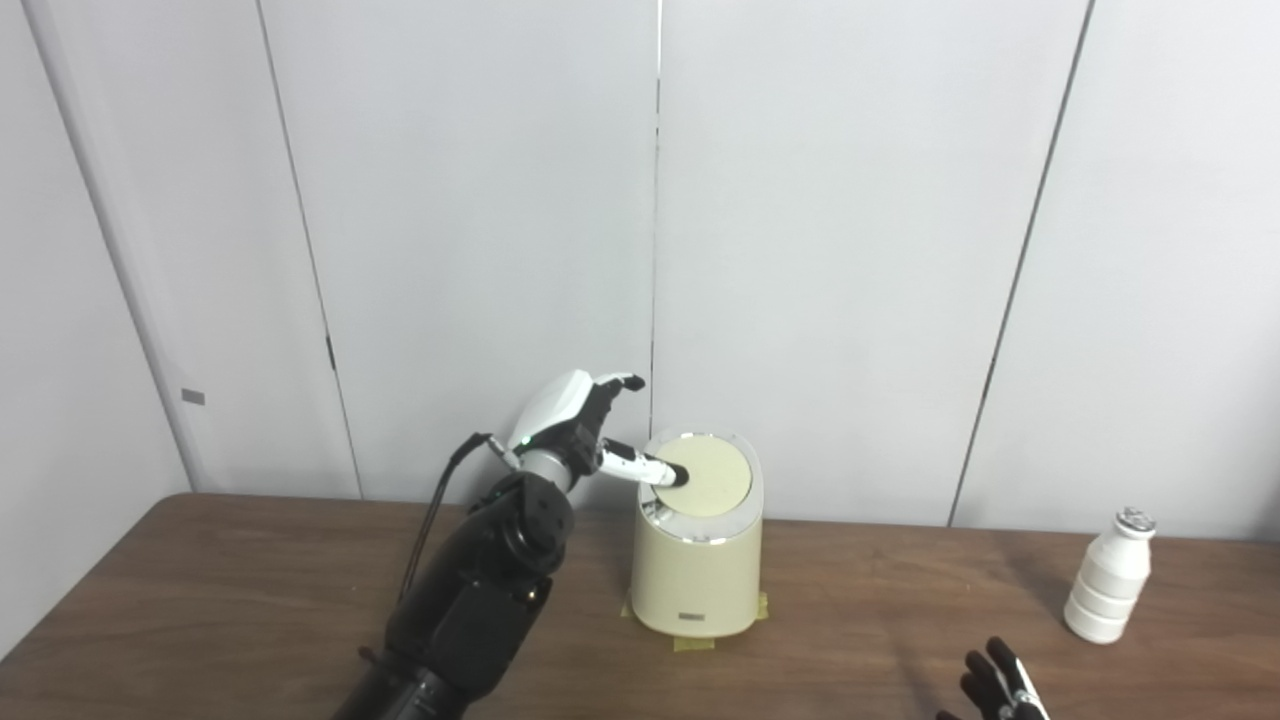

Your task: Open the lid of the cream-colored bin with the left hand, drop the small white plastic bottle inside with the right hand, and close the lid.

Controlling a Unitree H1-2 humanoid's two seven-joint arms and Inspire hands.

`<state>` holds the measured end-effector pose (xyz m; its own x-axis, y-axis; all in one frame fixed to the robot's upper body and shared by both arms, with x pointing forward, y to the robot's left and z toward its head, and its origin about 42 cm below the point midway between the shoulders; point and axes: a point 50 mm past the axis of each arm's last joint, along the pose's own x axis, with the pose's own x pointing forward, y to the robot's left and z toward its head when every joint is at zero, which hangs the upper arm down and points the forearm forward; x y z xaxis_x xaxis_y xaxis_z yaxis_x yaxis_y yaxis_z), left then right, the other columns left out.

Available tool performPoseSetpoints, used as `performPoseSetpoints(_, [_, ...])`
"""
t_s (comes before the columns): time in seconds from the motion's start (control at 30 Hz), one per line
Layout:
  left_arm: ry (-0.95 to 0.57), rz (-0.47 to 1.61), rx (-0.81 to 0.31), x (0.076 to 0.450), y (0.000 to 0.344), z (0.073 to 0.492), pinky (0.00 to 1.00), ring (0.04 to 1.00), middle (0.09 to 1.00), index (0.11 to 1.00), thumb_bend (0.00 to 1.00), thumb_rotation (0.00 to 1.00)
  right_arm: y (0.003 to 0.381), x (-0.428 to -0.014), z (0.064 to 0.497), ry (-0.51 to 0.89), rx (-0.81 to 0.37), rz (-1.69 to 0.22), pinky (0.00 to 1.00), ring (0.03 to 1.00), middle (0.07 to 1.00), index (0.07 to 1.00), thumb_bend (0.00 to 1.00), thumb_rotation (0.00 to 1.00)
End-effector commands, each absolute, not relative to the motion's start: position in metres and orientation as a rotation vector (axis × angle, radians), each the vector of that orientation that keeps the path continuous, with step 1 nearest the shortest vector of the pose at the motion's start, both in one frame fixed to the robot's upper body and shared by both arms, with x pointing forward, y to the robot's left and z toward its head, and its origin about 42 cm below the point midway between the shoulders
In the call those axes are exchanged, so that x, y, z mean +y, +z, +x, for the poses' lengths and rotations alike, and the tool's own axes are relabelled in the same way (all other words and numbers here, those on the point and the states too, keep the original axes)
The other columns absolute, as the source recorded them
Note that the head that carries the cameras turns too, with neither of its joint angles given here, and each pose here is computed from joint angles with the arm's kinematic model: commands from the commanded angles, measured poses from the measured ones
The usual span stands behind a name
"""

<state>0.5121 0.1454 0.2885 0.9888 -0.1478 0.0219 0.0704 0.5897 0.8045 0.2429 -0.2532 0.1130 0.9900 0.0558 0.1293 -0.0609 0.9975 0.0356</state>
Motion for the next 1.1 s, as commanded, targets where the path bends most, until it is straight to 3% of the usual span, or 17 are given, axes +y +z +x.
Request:
performPoseSetpoints(0.0, [-0.084,0.964,-0.252,0.132,0.335,0.518,0.73,0.902,0.968,0.919,0.96,0.26,0.08,-0.24,0.224,0.049,-0.019,0.094,0.85,0.985,0.979,1.0,0.92,0.55])
performPoseSetpoints(0.2, [-0.076,1.008,-0.28,0.126,0.332,0.518,0.81,0.915,0.956,0.925,0.96,0.27,0.081,-0.241,0.223,0.045,-0.018,0.077,0.83,0.974,0.974,1.0,0.93,0.56])
performPoseSetpoints(0.5, [-0.09,1.046,-0.295,0.121,0.331,0.517,0.81,0.905,0.961,0.933,0.95,0.3,0.082,-0.24,0.222,0.044,-0.014,0.072,0.81,0.965,0.97,1.0,0.94,0.56])
performPoseSetpoints(1.07, [-0.115,1.273,-0.382,0.125,0.323,0.513,0.93,0.953,0.978,0.951,0.93,0.21,0.085,-0.241,0.22,0.05,-0.014,0.067,0.81,0.962,0.973,1.0,0.95,0.55])
